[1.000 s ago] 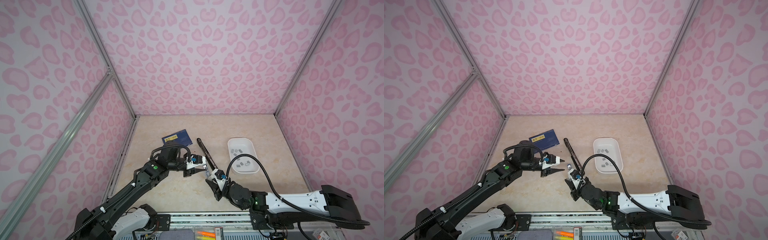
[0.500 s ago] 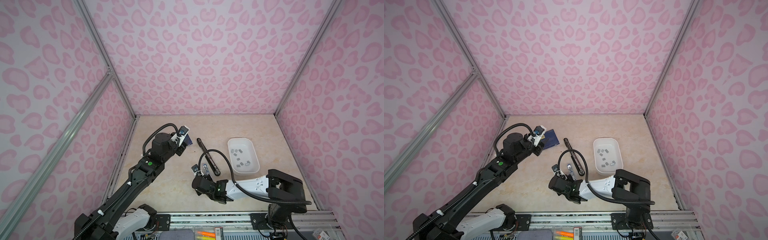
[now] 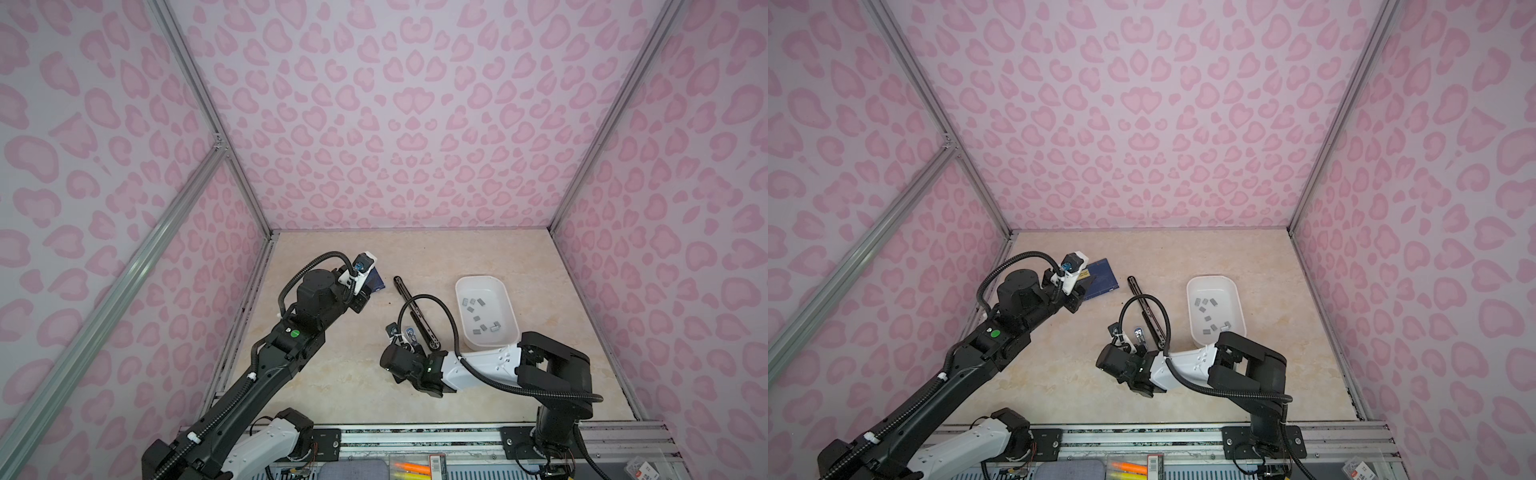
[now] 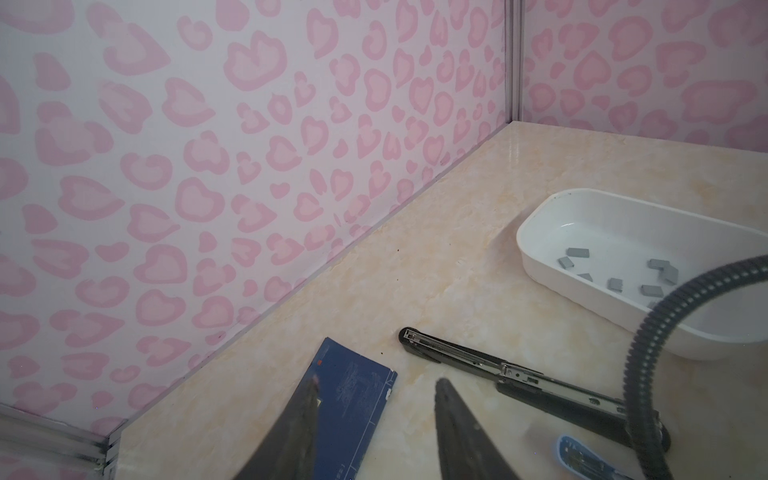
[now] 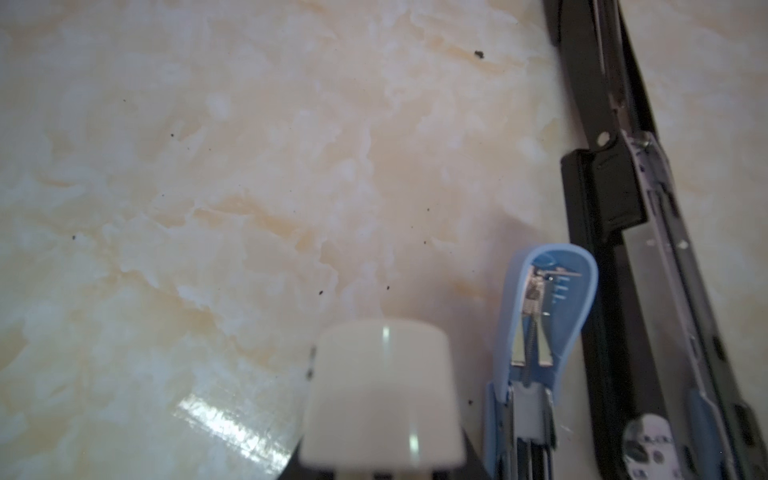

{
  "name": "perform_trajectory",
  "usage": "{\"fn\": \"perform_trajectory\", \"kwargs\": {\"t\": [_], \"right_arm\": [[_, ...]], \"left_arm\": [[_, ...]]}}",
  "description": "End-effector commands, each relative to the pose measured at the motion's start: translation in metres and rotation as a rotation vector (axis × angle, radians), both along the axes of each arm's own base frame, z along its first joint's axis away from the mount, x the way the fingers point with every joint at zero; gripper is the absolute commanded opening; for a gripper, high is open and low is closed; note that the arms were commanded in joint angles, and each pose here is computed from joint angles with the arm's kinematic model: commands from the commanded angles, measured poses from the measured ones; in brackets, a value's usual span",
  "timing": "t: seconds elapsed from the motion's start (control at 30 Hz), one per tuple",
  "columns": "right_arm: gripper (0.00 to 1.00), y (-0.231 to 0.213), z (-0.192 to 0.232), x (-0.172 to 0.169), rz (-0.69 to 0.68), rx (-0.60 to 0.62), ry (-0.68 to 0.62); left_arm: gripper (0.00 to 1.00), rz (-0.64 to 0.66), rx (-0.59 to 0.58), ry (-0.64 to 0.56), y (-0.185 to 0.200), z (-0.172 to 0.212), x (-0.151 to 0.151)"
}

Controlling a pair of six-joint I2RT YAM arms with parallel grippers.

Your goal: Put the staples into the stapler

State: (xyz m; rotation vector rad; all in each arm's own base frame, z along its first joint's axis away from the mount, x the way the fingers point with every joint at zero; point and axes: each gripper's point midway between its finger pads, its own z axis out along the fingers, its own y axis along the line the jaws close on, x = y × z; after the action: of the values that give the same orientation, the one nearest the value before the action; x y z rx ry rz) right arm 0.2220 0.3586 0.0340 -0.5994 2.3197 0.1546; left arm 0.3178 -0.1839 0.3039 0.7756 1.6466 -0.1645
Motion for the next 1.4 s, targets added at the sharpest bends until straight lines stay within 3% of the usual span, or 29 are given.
{"fn": "perform_trajectory", "kwargs": {"t": [0.0, 0.2, 0.73, 0.8, 0.83, 0.9, 0.97, 1.0, 1.2, 1.3, 1.37], "right_arm": [[0.36, -0.01, -0.011, -0.002, -0.015, -0.051, 0.009], [0.44, -0.009, -0.012, -0.001, -0.019, -0.034, 0.01], [0.52, -0.005, 0.017, -0.006, -0.014, 0.041, -0.033], [0.54, -0.007, 0.033, -0.008, -0.014, 0.068, -0.057], [0.55, -0.009, 0.04, -0.008, -0.015, 0.078, -0.069], [0.57, -0.015, 0.056, -0.007, -0.023, 0.102, -0.093], [0.62, -0.024, 0.073, -0.005, -0.038, 0.13, -0.129], [0.65, -0.028, 0.082, -0.004, -0.044, 0.15, -0.144], [0.69, -0.051, 0.12, 0.024, -0.061, 0.31, -0.134], [0.74, -0.082, 0.129, 0.048, -0.147, 0.319, -0.142], [0.73, -0.109, 0.131, 0.061, -0.235, 0.331, -0.148]], "left_arm": [[0.47, -0.033, -0.014, -0.02, -0.005, 0.007, -0.002], [0.47, -0.038, -0.009, -0.02, -0.005, 0.007, -0.003], [0.46, -0.021, -0.025, -0.012, -0.005, 0.009, 0.001], [0.48, 0.071, -0.087, -0.016, 0.007, 0.023, 0.008], [0.55, 0.123, -0.129, -0.017, 0.014, 0.032, 0.011], [0.78, 0.257, -0.255, -0.023, 0.034, 0.057, 0.016], [0.89, 0.366, -0.382, -0.016, 0.051, 0.084, 0.018], [1.0, 0.397, -0.444, -0.014, 0.057, 0.1, 0.017], [0.98, 0.461, -0.859, 0.034, 0.074, 0.151, 0.006], [0.98, 0.538, -1.04, 0.139, 0.086, 0.14, 0.0], [0.98, 0.532, -1.047, 0.126, 0.09, 0.122, -0.007]]}}
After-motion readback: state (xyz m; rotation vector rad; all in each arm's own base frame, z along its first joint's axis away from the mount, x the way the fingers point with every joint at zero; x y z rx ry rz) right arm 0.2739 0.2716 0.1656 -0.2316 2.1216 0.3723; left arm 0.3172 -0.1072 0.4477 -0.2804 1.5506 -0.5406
